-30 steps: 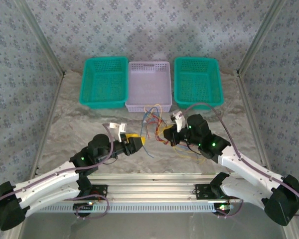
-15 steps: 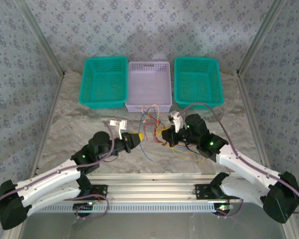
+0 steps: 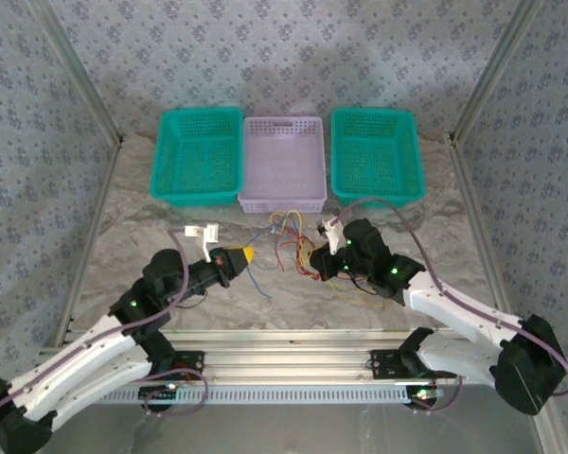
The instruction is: Untangle the cables
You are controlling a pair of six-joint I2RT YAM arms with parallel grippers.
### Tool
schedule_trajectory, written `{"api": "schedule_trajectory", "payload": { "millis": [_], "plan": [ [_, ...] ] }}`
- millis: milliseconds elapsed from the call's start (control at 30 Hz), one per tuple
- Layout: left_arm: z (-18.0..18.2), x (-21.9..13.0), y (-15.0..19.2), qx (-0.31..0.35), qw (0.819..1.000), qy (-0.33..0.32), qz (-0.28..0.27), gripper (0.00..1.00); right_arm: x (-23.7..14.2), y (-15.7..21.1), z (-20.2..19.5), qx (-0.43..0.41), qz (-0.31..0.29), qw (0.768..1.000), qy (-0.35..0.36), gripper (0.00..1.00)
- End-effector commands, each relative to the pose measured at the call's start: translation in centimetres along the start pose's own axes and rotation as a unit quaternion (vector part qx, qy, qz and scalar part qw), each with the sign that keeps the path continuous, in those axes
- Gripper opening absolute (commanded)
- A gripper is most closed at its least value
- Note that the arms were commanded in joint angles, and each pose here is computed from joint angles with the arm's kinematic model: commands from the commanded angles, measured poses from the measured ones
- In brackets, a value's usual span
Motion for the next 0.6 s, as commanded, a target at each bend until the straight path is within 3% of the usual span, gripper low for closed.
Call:
{"api": "schedule_trajectory", "payload": {
  "millis": [0,200,333,467,567],
  "plan": [
    [-2.1,-2.4,-3.0,0.037,0.998,-0.015,-0.051,0.00,0.8,3.6,-3.2,0.020,0.080,0.992,0.093,0.00],
    [-3.5,-4.8,-4.9,0.082,0.992,-0.048,-0.078,0.00,2.1,4.4,-4.0,0.025,0.114,0.988,0.104,0.00],
    [-3.9,-5.5,-5.5,0.092,0.990,-0.059,-0.084,0.00,2.1,3.8,-3.4,0.022,0.099,0.991,0.085,0.20],
    [-3.5,-5.2,-5.3,0.083,0.991,-0.067,-0.077,0.00,1.0,2.2,-2.4,0.008,0.050,0.997,0.058,0.51],
    [-3.0,-4.7,-5.0,0.075,0.992,-0.070,-0.073,0.00,-0.1,1.0,-2.0,-0.002,0.011,0.999,0.048,0.58]
  ]
}}
Point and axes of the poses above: each hand's point on the last joint's axis, 136 mm out from that joint toward the fingers, its own x axis out along the fingers, its own z axis along the line the jaws close on, y = z × x, the point moved 5 cm from there along -x, back along the fingers, and after that the axes turned 10 degrees about -x, right-handed, at the moved point
